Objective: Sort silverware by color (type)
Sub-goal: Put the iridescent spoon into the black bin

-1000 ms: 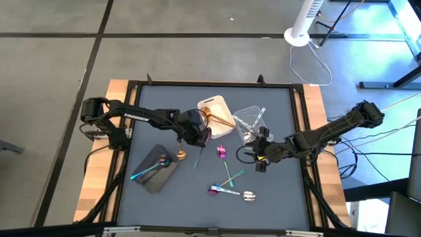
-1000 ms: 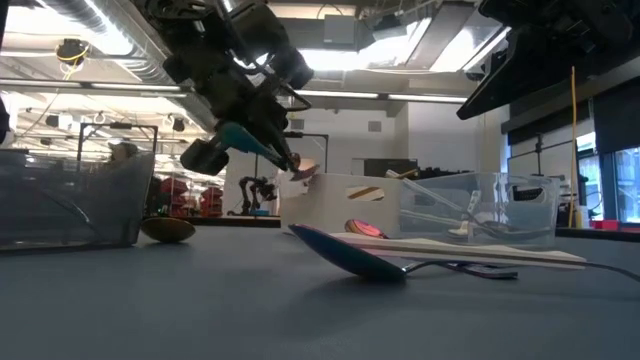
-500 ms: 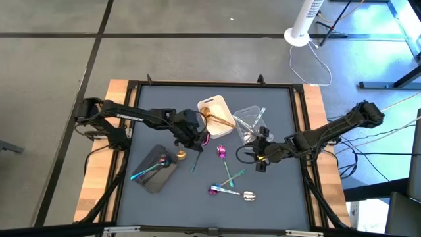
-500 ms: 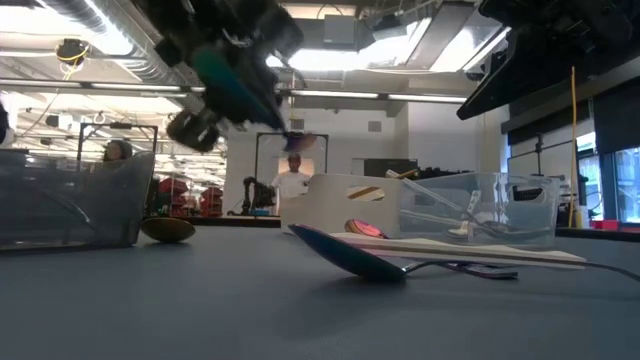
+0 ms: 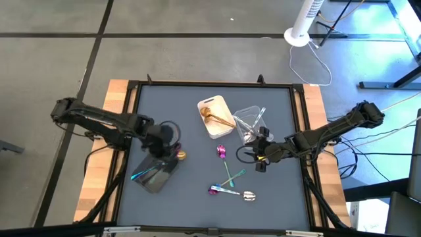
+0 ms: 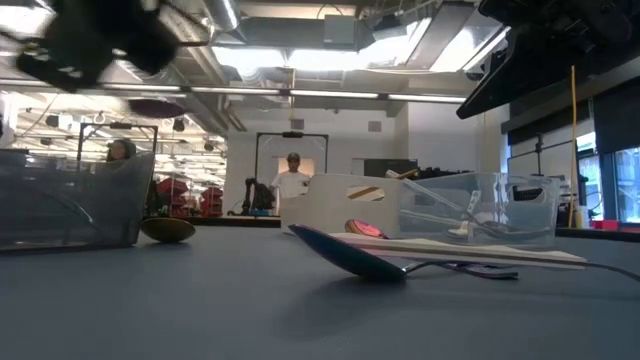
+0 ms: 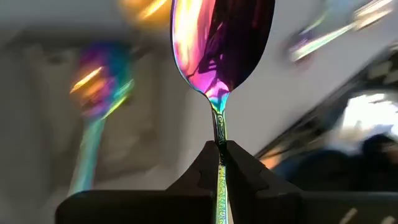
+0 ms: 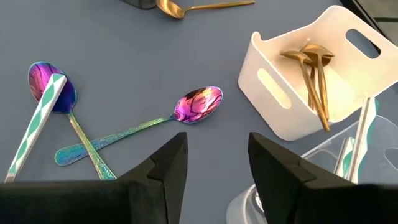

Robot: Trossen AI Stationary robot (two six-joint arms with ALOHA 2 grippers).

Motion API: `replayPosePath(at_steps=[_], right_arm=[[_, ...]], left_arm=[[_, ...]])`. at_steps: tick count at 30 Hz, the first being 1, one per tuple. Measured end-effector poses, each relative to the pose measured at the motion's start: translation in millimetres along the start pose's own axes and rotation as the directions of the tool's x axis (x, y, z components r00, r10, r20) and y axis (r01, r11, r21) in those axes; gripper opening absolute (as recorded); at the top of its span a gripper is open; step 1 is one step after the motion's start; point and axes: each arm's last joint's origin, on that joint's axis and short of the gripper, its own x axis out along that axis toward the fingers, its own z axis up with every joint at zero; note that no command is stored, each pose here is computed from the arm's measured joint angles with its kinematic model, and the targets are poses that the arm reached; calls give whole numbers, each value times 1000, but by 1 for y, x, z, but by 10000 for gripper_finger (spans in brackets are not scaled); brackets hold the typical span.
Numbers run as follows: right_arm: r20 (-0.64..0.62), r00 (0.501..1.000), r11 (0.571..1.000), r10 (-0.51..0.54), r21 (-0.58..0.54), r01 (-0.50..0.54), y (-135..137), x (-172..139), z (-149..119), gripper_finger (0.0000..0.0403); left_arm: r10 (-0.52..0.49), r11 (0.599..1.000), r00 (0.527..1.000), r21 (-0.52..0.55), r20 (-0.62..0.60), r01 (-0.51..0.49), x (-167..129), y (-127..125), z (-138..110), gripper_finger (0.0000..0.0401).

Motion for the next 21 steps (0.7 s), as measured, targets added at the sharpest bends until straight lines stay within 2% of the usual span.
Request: replayPosePath(at_steps=[4,8,14,18,21], right_arm=[[0,1000,1000,0,0,0,0,0,0,159],[0,1000,1000,0,0,0,0,0,0,159],[-1,1000,1000,0,0,0,0,0,0,159],[-1,1000,1000,0,0,0,0,0,0,159],[0,1000,1000,0,0,0,0,0,0,159]], left_arm=[[155,988,984,34,-87,-153,2,13,-22,5],[233,971,964,88,-127,-223,4,18,-38,5],[255,960,962,141,-98,-241,7,18,-47,11],[275,953,961,142,-21,-269,10,18,-45,17],[293,948,956,137,-29,-286,14,17,-44,17]])
